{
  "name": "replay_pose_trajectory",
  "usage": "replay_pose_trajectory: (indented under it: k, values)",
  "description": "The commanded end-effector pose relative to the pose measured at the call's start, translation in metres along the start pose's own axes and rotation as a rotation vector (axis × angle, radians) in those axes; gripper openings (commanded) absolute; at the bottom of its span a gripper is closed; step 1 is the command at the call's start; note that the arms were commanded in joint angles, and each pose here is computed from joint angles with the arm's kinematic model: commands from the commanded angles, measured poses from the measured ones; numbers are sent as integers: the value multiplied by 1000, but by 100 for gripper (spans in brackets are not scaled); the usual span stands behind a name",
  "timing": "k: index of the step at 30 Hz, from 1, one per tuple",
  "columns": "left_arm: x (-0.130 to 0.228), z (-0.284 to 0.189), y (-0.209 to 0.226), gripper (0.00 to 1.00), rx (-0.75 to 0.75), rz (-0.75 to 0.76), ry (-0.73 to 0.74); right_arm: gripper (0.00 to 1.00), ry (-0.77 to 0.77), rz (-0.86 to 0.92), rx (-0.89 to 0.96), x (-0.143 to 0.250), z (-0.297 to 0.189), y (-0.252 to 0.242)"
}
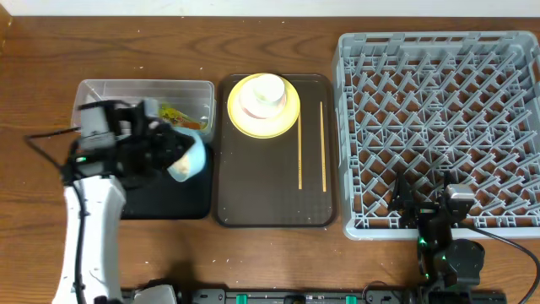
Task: Sort waste into correct bins and load items into the dishwasher rack
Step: 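Carry the bowl left and tip the rice onto the black tray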
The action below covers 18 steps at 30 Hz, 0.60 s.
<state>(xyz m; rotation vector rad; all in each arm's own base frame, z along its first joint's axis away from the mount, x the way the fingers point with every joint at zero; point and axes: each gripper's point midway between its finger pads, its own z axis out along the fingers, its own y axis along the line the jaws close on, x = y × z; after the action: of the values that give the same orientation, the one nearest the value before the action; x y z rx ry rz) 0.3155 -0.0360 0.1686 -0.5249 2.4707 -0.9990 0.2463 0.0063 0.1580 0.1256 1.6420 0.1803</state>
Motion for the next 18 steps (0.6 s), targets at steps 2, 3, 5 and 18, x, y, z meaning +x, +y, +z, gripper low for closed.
replay_pose_trajectory:
  k: [2, 3, 5, 18]
  values:
    - [-1, -12, -6, 7, 218, -2, 25, 99, -1, -4, 5, 1, 0, -2]
    - [-4, -14, -2, 6, 235, -23, 21, 99, -1, -4, 5, 1, 0, -2]
    - [-10, -17, 9, 6, 248, -70, 7, 99, -1, -4, 5, 1, 0, -2]
    - [-38, -32, 47, 6, 476, -241, -41, 99, -1, -4, 5, 1, 0, -2]
